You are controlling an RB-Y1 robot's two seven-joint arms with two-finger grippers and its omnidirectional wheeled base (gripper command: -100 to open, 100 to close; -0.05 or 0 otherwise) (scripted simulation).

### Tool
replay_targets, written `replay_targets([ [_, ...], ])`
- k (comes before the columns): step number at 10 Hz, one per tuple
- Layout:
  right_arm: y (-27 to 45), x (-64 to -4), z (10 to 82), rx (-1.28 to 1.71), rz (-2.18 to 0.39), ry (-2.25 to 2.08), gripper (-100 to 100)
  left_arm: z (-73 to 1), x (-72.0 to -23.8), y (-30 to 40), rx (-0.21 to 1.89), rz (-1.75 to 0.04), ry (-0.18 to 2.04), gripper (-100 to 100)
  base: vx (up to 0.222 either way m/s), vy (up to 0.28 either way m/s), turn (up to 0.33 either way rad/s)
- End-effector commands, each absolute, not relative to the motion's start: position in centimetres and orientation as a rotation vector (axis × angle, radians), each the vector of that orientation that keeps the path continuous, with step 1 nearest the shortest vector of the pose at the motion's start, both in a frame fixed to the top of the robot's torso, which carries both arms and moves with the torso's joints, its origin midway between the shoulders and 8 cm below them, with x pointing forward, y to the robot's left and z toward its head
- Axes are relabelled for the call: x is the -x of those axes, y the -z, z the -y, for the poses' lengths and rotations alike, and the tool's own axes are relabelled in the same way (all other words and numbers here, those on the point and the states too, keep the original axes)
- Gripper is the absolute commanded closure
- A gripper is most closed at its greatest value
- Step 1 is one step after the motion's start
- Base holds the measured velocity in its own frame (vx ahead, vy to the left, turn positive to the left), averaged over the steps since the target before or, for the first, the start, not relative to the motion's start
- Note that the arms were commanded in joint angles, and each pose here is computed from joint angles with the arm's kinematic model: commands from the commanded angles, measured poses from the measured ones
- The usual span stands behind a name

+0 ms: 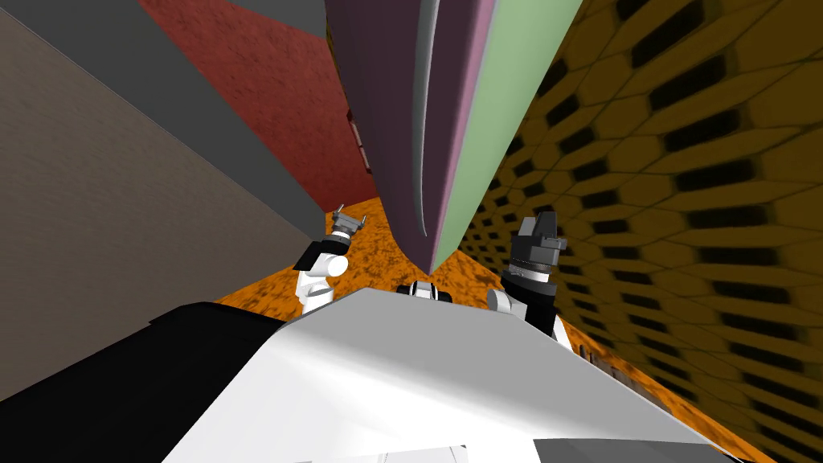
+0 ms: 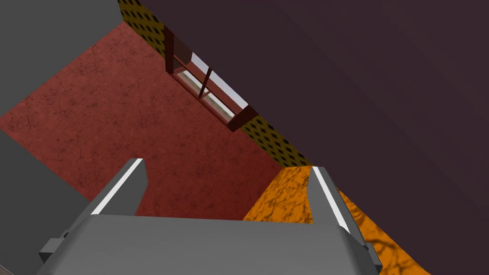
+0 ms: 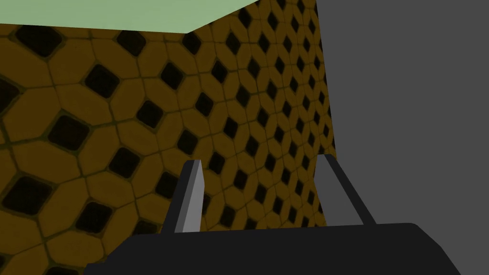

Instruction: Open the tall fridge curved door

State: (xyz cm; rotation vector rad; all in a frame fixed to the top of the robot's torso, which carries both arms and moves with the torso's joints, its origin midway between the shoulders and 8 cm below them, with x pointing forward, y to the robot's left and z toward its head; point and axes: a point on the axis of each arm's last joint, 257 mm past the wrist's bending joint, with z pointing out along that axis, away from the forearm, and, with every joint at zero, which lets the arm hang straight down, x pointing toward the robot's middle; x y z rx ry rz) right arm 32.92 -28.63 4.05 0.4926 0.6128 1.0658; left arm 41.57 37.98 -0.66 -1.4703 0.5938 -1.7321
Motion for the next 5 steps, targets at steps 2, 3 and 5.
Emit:
replay_targets([
  [2,-4.06,-32.92,28.63,-0.492,-0.613,-1.066,0,-38.56,-41.91,1.61,1.588,-0.566,1.776,-100,0.073,-0.161,0.080],
  [3,-4.05,-32.92,28.63,-0.493,-0.613,-1.066,0,-38.54,-41.94,1.78,1.595,-0.570,1.772,-100,0.036,-0.135,0.054],
  [5,-4.05,-32.92,28.63,-0.493,-0.613,-1.066,0,-38.82,-42.00,2.02,1.668,-0.548,1.810,-100,0.064,-0.186,0.126],
])
